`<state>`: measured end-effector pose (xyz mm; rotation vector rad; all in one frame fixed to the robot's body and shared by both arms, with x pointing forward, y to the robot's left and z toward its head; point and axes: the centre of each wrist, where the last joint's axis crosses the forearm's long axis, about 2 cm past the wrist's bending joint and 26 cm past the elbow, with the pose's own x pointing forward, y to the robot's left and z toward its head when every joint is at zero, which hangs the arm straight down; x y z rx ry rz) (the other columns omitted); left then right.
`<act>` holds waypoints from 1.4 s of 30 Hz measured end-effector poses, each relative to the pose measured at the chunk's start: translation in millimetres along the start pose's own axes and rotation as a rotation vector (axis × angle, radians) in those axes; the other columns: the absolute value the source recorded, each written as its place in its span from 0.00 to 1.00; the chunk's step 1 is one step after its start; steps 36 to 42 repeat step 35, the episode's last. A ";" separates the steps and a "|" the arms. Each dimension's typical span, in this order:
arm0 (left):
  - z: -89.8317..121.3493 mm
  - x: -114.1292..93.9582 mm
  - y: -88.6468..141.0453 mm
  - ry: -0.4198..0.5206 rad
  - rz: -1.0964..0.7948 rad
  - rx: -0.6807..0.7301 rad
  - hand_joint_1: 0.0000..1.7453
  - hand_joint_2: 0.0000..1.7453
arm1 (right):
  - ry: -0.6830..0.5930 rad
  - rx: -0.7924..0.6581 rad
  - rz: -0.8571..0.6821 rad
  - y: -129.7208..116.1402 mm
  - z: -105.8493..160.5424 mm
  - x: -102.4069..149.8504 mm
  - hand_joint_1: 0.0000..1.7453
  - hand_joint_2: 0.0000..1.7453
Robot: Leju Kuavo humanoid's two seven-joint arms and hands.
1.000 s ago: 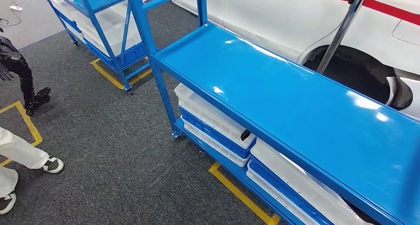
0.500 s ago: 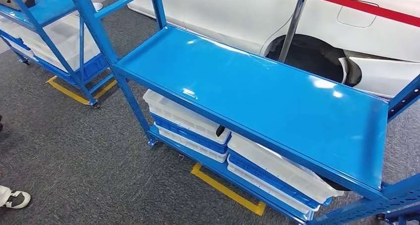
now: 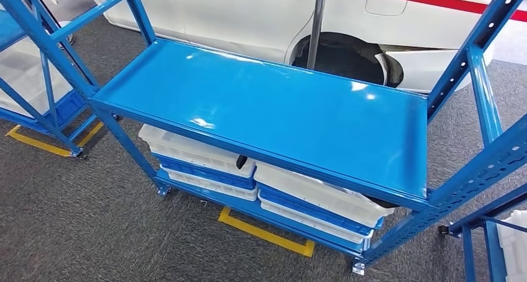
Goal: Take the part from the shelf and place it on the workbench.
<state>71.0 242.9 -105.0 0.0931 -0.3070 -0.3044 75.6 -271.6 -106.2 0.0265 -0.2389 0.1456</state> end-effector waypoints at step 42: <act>-0.1 0.4 0.1 0.013 -0.002 -0.001 0.00 0.00 | 0.001 0.008 0.005 1.9 0.0 0.1 0.00 0.00</act>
